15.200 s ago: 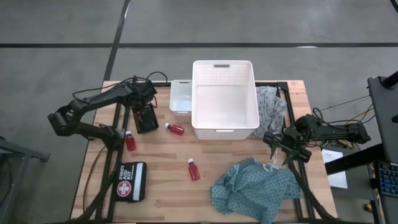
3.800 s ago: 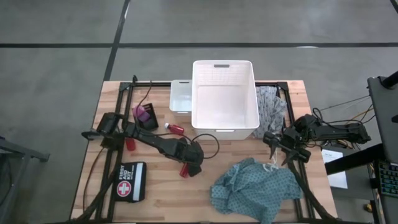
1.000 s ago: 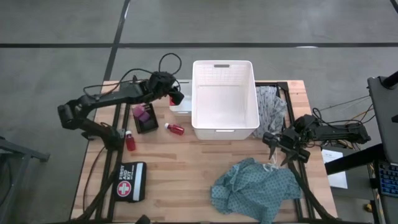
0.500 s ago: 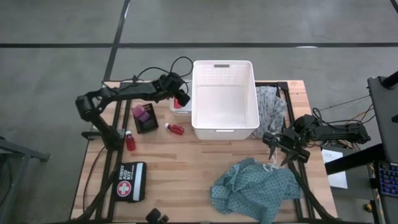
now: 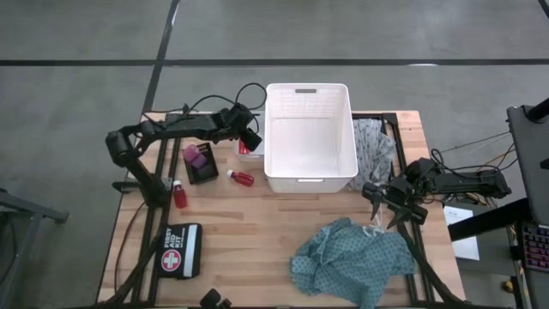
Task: Pick & Place Medicine items
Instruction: Put the bottom red pill bottle into the white bin, then put the right red pill bottle into the white bin
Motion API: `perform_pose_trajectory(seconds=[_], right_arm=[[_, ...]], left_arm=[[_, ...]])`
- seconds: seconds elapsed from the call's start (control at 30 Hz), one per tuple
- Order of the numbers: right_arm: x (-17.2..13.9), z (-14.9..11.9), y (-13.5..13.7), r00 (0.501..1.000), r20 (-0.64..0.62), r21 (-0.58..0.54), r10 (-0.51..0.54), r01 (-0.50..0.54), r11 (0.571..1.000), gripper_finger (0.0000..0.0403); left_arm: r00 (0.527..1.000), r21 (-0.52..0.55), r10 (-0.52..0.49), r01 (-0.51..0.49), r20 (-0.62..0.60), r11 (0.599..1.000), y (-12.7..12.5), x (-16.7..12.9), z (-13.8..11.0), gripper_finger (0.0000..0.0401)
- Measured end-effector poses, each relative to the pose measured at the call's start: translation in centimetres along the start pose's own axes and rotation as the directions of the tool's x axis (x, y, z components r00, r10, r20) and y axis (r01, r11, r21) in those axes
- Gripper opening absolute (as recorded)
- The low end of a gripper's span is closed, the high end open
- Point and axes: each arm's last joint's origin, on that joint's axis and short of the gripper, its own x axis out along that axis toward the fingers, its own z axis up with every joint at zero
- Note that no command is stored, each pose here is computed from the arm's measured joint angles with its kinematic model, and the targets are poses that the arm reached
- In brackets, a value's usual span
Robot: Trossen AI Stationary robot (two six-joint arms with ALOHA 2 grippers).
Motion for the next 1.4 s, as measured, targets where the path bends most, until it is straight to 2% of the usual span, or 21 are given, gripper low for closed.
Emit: perform_pose_trajectory(seconds=[0.2,0.43,0.93,1.23,1.4], right_arm=[[0.0,0.0,0.0,1.000,0.000,0.000,0.000,0.000,1.000,0.0224],[0.0,0.0,0.0,1.000,-0.002,0.003,-0.001,0.001,1.000,0.0224],[0.0,-0.1,0.0,1.000,-0.005,0.006,-0.002,0.002,1.000,0.0224],[0.0,-0.1,0.0,1.000,-0.004,0.006,-0.002,0.002,1.000,0.0224],[0.0,-0.1,0.0,1.000,-0.004,0.006,-0.002,0.002,1.000,0.0224]], left_arm=[[1.000,-0.009,0.000,0.000,-0.011,1.000,0.4,0.4,-0.1,0.0148],[0.997,-0.013,-0.026,0.026,-0.075,1.000,0.7,2.6,-0.8,0.0151],[0.995,-0.013,-0.021,0.020,-0.098,1.000,0.7,3.1,-1.0,0.0163],[0.995,-0.026,-0.020,0.018,-0.096,1.000,0.8,3.2,-1.0,0.0237],[0.995,-0.026,-0.020,0.018,-0.094,0.999,0.8,3.1,-0.9,0.0260]])
